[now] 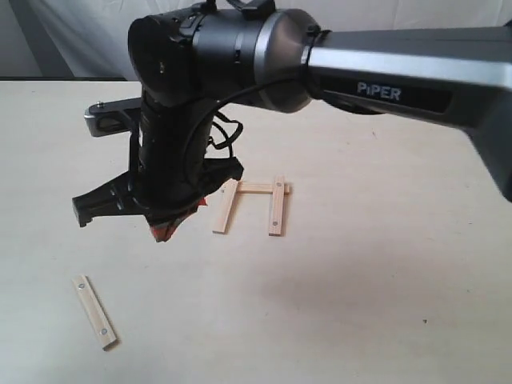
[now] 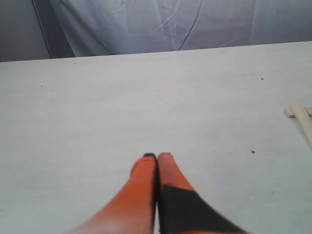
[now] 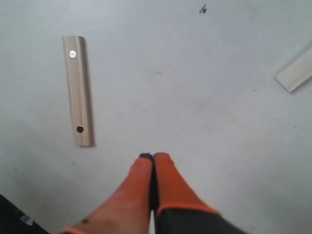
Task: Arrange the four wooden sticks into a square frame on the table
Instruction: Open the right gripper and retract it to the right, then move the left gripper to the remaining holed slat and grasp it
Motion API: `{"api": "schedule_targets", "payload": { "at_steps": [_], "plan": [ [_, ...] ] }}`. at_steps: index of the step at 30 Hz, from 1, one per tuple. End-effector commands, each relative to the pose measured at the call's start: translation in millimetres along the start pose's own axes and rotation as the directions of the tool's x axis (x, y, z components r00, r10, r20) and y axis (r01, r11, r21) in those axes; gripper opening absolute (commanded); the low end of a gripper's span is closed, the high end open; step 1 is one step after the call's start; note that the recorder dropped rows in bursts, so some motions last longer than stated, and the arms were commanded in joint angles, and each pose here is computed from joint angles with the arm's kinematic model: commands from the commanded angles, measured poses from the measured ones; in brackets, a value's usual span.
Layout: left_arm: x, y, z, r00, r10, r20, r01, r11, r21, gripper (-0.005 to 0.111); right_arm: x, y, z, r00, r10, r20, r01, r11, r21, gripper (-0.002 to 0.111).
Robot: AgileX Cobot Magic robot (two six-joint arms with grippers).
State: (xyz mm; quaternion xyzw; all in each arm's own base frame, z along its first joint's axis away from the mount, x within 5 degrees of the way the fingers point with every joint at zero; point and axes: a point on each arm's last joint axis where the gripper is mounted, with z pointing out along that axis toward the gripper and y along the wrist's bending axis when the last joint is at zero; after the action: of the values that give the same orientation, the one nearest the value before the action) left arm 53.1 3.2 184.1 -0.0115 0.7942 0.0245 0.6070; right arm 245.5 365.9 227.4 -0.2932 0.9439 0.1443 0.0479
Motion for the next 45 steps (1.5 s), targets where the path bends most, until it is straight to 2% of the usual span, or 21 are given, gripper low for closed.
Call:
{"api": "schedule_targets", "payload": {
  "at_steps": [1,5,10,13,14,15,20,24,30,35,37,38,39,40,42,45],
  "plan": [
    [0.3,-0.2,0.3,1.000,-0.001,0.014,0.001,1.000,0.003,0.000,14.3,-4.4,-26.1,0.999,-0.047,0.021,0.046,0.999,0.008,0.000],
    [0.3,-0.2,0.3,1.000,-0.001,0.014,0.001,1.000,0.003,0.000,36.1,-20.7,-44.7,0.997,-0.048,0.069,0.046,0.999,0.026,0.000],
    [0.3,-0.2,0.3,1.000,-0.001,0.014,0.001,1.000,0.003,0.000,68.6,-63.6,-68.2,0.986,0.039,0.165,-0.046,0.998,0.036,0.000],
    [0.3,0.1,0.3,1.000,0.008,0.014,-0.008,1.000,-0.001,0.000,105.5,-118.0,-87.7,0.960,0.179,0.217,-0.197,0.978,0.064,0.000],
    [0.3,0.5,0.3,1.000,0.022,0.014,-0.022,1.000,-0.006,0.000,113.2,-130.0,-91.9,0.952,0.207,0.227,-0.229,0.970,0.076,0.000],
    [0.3,1.9,0.3,0.998,0.063,0.013,-0.062,0.998,-0.021,0.000,126.6,-152.8,-99.5,0.930,0.271,0.249,-0.302,0.949,0.096,0.000],
    [-2.5,3.8,0.1,0.990,0.133,0.039,-0.132,0.990,-0.047,0.000,182.1,-210.5,-120.2,0.845,0.432,0.316,-0.492,0.860,0.138,0.000],
    [-14.5,2.4,-1.2,0.973,0.152,0.171,-0.146,0.988,-0.052,0.000,203.8,-224.4,-118.5,0.818,0.465,0.339,-0.535,0.831,0.150,0.000],
    [-35.7,-2.3,-7.7,0.853,0.344,0.393,-0.324,0.939,-0.118,0.000,207.1,-226.1,-107.9,0.803,0.470,0.368,-0.546,0.827,0.135,0.000],
    [-45.7,-6.7,-13.2,0.786,0.348,0.510,-0.334,0.934,-0.122,0.000,203.8,-225.9,-108.6,0.784,0.476,0.399,-0.556,0.824,0.109,0.000],
    [-49.5,-7.9,-15.7,0.782,0.272,0.561,-0.273,0.958,-0.084,0.000,203.1,-225.6,-108.8,0.778,0.481,0.405,-0.560,0.823,0.098,0.000],
    [-51.0,-7.6,-16.8,0.792,0.183,0.582,-0.197,0.980,-0.039,0.000,202.8,-225.3,-108.8,0.775,0.484,0.406,-0.562,0.822,0.094,0.000],
    [-52.4,-6.8,-17.7,0.802,0.043,0.596,-0.080,0.996,0.035,0.000,202.5,-225.3,-108.9,0.773,0.485,0.409,-0.563,0.821,0.091,0.000],
    [-52.9,-5.9,-18.0,0.801,-0.098,0.591,0.039,0.993,0.111,0.000,202.4,-225.4,-108.9,0.773,0.484,0.410,-0.563,0.821,0.091,0.000],
    [-52.7,-4.9,-17.8,0.781,-0.268,0.564,0.184,0.962,0.203,0.000,202.4,-225.3,-108.9,0.773,0.484,0.410,-0.563,0.821,0.091,0.000],
    [-53.8,-5.1,-18.6,0.768,-0.296,0.568,0.202,0.954,0.224,0.000,202.4,-225.3,-108.9,0.772,0.486,0.410,-0.564,0.821,0.089,0.000]
  ]
}}
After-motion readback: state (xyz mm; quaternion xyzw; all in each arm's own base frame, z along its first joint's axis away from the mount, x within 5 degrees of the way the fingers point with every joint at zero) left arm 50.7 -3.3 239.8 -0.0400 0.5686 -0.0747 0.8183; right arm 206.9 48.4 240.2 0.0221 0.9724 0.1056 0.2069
